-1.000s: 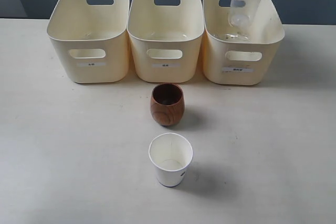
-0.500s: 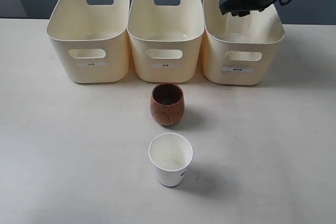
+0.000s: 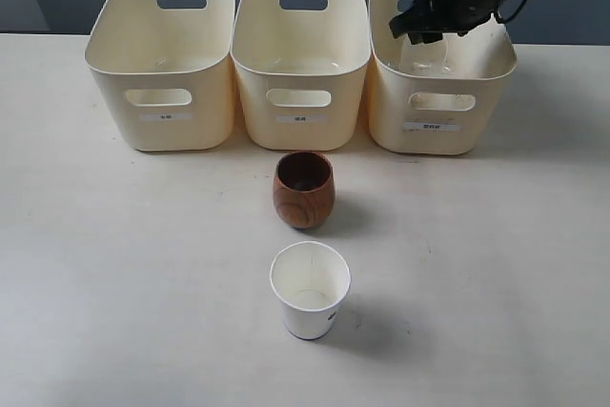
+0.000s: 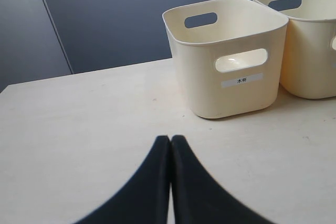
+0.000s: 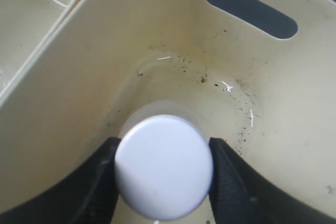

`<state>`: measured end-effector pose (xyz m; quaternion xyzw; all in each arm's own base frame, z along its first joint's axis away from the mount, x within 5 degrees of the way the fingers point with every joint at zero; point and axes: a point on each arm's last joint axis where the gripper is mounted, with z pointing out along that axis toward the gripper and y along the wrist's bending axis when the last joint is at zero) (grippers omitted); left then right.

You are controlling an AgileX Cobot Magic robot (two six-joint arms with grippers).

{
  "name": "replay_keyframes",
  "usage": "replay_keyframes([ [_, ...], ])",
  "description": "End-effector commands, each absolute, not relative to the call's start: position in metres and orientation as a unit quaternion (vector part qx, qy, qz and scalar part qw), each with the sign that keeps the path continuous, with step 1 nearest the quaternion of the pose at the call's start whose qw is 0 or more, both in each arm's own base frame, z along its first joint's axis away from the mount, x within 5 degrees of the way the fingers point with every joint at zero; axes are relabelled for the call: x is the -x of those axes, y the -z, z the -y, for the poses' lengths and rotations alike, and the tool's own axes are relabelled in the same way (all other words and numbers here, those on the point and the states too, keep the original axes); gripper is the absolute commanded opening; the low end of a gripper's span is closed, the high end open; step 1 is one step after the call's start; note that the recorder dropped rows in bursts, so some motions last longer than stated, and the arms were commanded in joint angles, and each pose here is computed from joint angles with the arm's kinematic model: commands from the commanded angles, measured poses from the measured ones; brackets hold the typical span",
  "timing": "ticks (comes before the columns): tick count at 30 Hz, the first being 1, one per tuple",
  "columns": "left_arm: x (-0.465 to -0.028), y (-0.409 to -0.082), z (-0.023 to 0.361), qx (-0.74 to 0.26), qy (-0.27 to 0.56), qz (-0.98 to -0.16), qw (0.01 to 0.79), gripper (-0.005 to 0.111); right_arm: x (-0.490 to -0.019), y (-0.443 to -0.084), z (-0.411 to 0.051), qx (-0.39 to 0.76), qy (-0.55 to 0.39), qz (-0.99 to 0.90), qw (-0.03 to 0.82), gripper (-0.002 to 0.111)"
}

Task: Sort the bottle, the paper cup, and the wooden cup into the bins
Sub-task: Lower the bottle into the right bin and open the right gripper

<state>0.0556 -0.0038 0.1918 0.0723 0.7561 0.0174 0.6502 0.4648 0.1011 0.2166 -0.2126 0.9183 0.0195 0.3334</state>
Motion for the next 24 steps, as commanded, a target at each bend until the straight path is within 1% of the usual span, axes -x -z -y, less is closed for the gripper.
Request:
replay_keyframes([
  [1, -0.0553, -0.1914, 0.0039, -0.073, -0.016, -0.755, 0.651, 0.000, -0.4670, -0.2130, -0.0984, 0.211, -0.020, -0.921, 0.328, 0.003],
  [3, -0.0553, -0.1914, 0.0039, -0.073, -0.016, -0.755, 0.651, 0.000, -0.4668, -0.2129, -0.0984, 0.211, -0.020, -0.921, 0.327, 0.010],
  [7, -0.0553, -0.1914, 0.0039, -0.073, -0.016, -0.755, 0.651, 0.000, -0.4661, -0.2124, -0.0982, 0.209, -0.021, -0.923, 0.322, 0.030],
  [9, -0.0553, -0.1914, 0.0039, -0.073, -0.016, -0.755, 0.651, 0.000, -0.4661, -0.2124, -0.0982, 0.209, -0.021, -0.923, 0.322, 0.038],
  [11, -0.0553, -0.1914, 0.0039, -0.073, -0.016, -0.755, 0.651, 0.000, -0.4663, -0.2125, -0.0982, 0.209, -0.021, -0.923, 0.323, 0.043],
  [15, -0.0553, -0.1914, 0.0039, -0.073, -0.016, -0.755, 0.651, 0.000, -0.4666, -0.2127, -0.0983, 0.209, -0.021, -0.922, 0.325, 0.049],
  [21, -0.0553, -0.1914, 0.0039, -0.073, -0.016, -0.755, 0.651, 0.000, -0.4668, -0.2129, -0.0983, 0.209, -0.020, -0.921, 0.327, 0.064],
  [24, -0.0553, -0.1914, 0.0039, -0.073, -0.016, -0.755, 0.651, 0.000, -0.4670, -0.2130, -0.0983, 0.209, -0.020, -0.921, 0.328, 0.067],
])
